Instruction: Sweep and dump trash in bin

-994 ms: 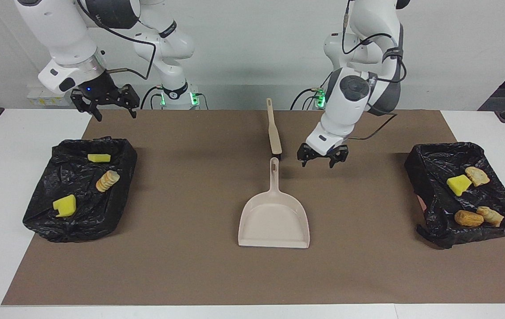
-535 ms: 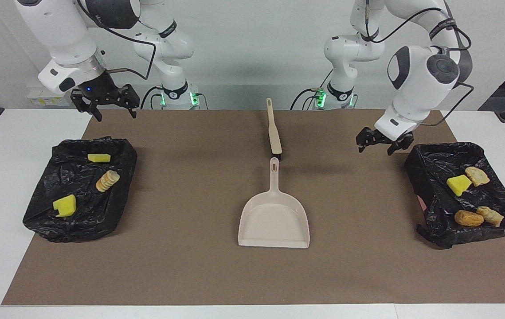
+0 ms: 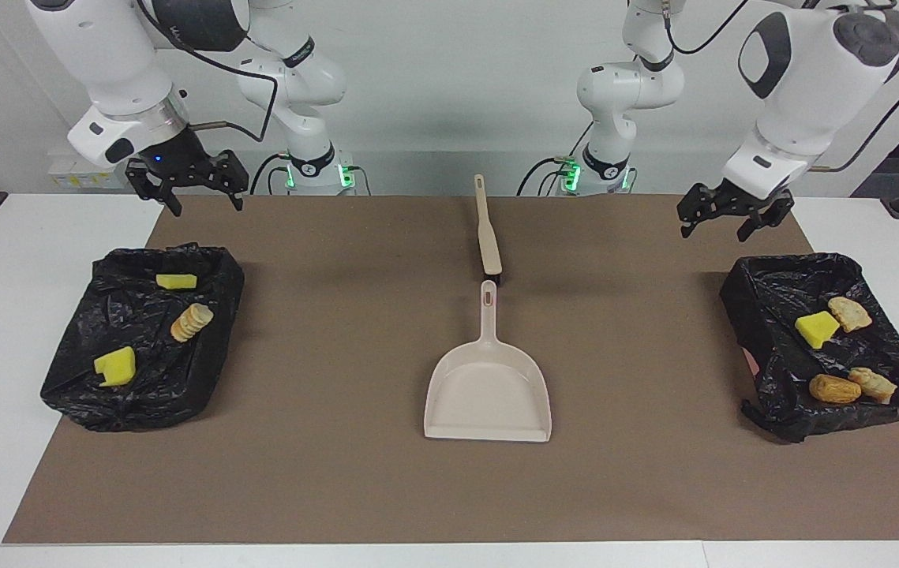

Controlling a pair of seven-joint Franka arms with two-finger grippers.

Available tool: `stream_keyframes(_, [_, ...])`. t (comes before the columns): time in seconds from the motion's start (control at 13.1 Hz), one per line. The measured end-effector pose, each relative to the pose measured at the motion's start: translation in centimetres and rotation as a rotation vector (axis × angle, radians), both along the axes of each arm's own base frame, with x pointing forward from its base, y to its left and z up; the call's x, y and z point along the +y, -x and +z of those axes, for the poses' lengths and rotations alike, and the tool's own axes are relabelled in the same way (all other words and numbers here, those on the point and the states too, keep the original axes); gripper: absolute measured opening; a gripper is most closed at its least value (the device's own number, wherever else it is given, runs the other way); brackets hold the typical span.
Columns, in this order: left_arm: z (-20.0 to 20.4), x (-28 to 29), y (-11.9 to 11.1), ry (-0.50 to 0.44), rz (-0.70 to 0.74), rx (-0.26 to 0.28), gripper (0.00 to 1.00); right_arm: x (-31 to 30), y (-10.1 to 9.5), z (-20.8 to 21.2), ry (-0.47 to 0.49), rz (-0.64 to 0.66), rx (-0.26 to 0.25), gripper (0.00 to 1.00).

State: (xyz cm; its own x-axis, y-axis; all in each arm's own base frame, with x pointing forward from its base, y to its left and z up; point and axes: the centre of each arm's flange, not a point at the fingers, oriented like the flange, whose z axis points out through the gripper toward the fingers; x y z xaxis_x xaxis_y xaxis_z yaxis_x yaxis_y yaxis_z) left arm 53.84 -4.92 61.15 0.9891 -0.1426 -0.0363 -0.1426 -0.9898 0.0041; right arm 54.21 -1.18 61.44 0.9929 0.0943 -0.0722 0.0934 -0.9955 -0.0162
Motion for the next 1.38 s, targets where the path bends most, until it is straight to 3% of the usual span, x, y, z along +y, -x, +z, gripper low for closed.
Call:
stream_keyframes(0.15, [2.3, 0.2, 0.8, -0.005, 0.003, 0.0, 1.0, 0.0, -0.1, 0.0, 0.001, 0.0, -0.006, 1.0])
stream_keyframes(0.38, [3.6, 0.2, 1.5, -0.006, 0.006, -0.022, 1.0, 0.0, -1.0, 0.6, 0.003, -0.002, -0.081, 1.0])
stream_keyframes(1.38, [3.6, 0.5, 1.5, -0.006, 0.012, -0.017, 1.0, 0.0, -1.0, 0.5, 0.003, -0.002, -0.079, 1.0])
